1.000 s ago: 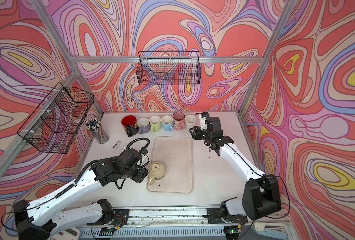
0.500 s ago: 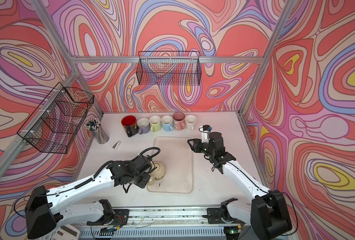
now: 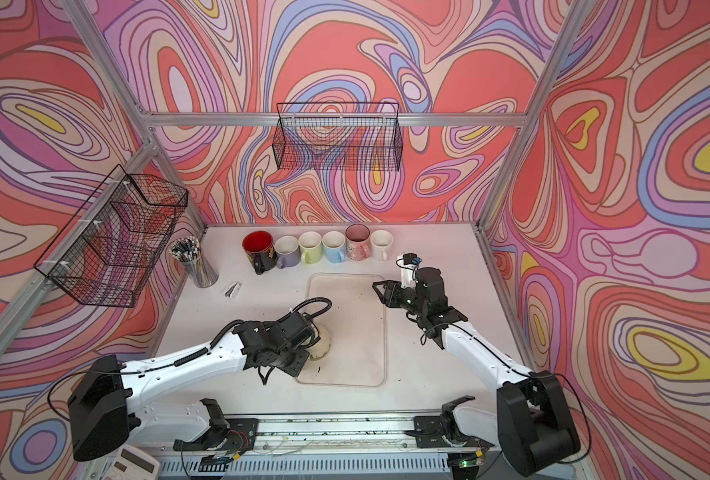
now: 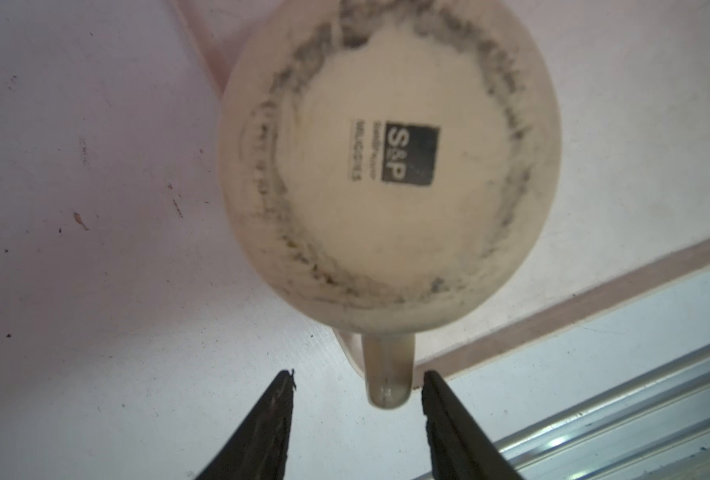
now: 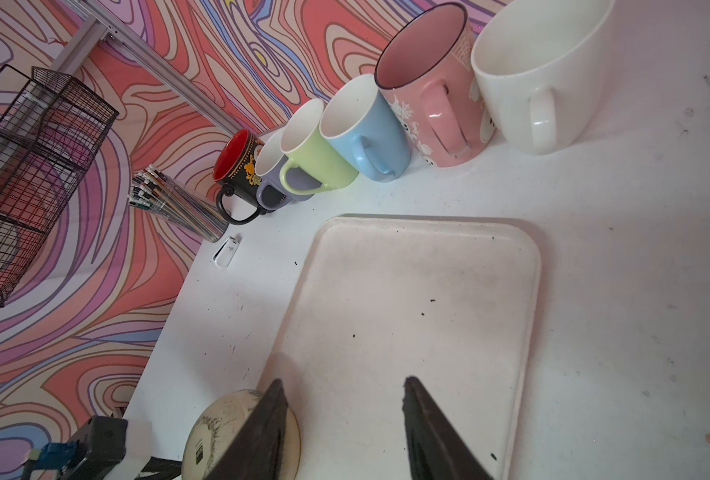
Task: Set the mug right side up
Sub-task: 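Lower the left gripper and close it on the cream mug's handle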
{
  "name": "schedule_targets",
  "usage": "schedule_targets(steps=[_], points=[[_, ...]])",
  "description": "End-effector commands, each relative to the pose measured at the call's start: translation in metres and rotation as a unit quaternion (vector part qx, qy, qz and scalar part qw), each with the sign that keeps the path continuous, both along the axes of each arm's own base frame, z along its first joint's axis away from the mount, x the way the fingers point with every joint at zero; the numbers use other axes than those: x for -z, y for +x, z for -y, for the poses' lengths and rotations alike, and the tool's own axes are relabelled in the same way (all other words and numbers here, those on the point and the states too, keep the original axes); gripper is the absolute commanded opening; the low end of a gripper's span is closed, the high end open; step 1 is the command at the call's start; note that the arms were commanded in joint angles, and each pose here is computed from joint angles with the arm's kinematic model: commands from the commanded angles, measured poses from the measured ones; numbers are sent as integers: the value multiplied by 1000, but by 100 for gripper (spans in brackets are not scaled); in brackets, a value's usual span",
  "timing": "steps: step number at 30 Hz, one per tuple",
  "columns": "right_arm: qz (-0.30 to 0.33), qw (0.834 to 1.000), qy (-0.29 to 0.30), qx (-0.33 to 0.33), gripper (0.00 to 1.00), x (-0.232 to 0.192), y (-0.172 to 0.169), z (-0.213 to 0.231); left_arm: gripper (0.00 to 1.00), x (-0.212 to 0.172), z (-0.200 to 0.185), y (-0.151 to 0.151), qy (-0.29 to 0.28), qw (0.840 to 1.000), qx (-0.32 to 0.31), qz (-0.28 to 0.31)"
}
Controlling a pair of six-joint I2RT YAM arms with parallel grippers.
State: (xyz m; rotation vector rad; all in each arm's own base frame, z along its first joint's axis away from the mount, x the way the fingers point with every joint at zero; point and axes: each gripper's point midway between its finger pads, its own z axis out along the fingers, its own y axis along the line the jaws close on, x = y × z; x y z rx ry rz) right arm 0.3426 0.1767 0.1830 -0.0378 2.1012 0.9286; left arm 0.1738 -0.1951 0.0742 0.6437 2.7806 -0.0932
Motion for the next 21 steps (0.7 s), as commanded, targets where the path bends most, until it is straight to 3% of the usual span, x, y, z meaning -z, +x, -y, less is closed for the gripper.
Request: schedule_targets(steps=[1, 11, 21], points=[[5, 1000, 1, -7, 47, 3, 0, -3, 53, 0, 8, 5, -3, 1000, -7, 2], [0, 1000, -4, -9, 47, 11, 2, -3, 40, 8, 18, 12, 5, 1000, -2, -2], [-1, 1000, -8, -9, 47, 15, 2, -3, 20, 10, 22, 15, 8, 1000, 2, -2]])
